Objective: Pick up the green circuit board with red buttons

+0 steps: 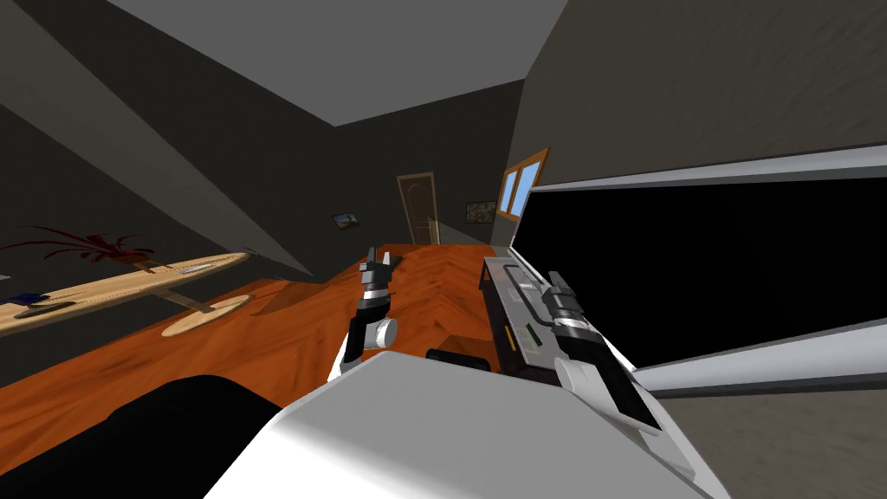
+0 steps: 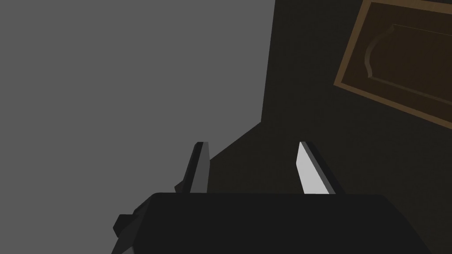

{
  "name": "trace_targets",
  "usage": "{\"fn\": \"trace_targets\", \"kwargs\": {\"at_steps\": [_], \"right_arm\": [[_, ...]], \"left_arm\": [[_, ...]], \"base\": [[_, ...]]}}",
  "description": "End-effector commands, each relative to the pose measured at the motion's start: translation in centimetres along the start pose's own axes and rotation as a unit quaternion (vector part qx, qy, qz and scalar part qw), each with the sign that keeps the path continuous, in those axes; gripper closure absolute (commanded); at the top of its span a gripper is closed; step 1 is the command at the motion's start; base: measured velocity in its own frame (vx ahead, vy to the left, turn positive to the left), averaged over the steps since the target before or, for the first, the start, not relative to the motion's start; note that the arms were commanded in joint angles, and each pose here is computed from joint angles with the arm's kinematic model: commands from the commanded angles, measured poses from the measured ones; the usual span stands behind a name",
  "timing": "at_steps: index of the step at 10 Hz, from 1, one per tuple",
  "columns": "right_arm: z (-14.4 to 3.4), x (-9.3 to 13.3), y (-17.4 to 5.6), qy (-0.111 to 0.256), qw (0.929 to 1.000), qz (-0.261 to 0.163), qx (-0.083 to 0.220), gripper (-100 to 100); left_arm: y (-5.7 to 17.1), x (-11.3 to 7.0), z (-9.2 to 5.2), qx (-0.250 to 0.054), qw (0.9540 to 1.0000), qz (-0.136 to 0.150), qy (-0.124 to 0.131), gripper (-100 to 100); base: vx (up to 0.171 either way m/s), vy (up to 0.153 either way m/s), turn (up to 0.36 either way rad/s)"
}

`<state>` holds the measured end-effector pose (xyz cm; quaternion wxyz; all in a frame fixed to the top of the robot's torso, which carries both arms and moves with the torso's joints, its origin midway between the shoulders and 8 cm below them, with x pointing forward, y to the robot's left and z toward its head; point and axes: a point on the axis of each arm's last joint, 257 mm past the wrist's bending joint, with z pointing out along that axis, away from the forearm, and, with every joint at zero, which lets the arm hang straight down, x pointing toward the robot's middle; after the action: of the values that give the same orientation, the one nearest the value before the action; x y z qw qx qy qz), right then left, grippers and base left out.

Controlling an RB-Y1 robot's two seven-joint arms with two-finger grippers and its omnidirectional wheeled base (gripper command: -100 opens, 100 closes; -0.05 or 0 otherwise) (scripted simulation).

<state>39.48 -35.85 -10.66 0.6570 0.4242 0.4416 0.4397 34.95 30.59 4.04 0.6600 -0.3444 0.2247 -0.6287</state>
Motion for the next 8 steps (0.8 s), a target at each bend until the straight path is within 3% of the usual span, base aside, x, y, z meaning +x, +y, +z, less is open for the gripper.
{"fn": "trace_targets", "kwargs": {"at_steps": [1,2,3,4,5,8], "right_arm": [[0.1,-0.4,-1.7,-0.003,0.9998,0.004,0.019,-100],[0.0,-1.2,-4.0,-0.01,0.9985,0.013,0.052,-100],[0.0,-1.2,-4.0,-0.01,0.9985,0.013,0.052,-100],[-0.2,-2.0,-6.3,-0.018,0.9962,0.022,0.082,-100],[-0.3,-2.0,-6.4,-0.018,0.996,0.023,0.085,-100],[-1.1,-3.6,-11.0,-0.036,0.9873,0.045,0.148,-100]], "left_arm": [[0.0,0.0,0.0,0.0,1.0,0.0,0.0,0],[0.0,0.0,0.0,0.0,1.0,0.0,0.0,0],[0.0,0.0,0.0,0.0,1.0,0.0,0.0,0],[0.0,0.0,0.0,0.0,1.0,0.0,0.0,0],[0.0,0.0,0.0,0.0,1.0,0.0,0.0,0],[0.0,0.0,0.0,0.0,1.0,0.0,0.0,0]], "base": [[0.07,0.067,-0.017],[0.093,0.081,-0.032],[0.073,0.059,0.001],[0.082,0.076,-0.068],[0.07,0.068,-0.003],[0.076,0.055,-0.037]]}}
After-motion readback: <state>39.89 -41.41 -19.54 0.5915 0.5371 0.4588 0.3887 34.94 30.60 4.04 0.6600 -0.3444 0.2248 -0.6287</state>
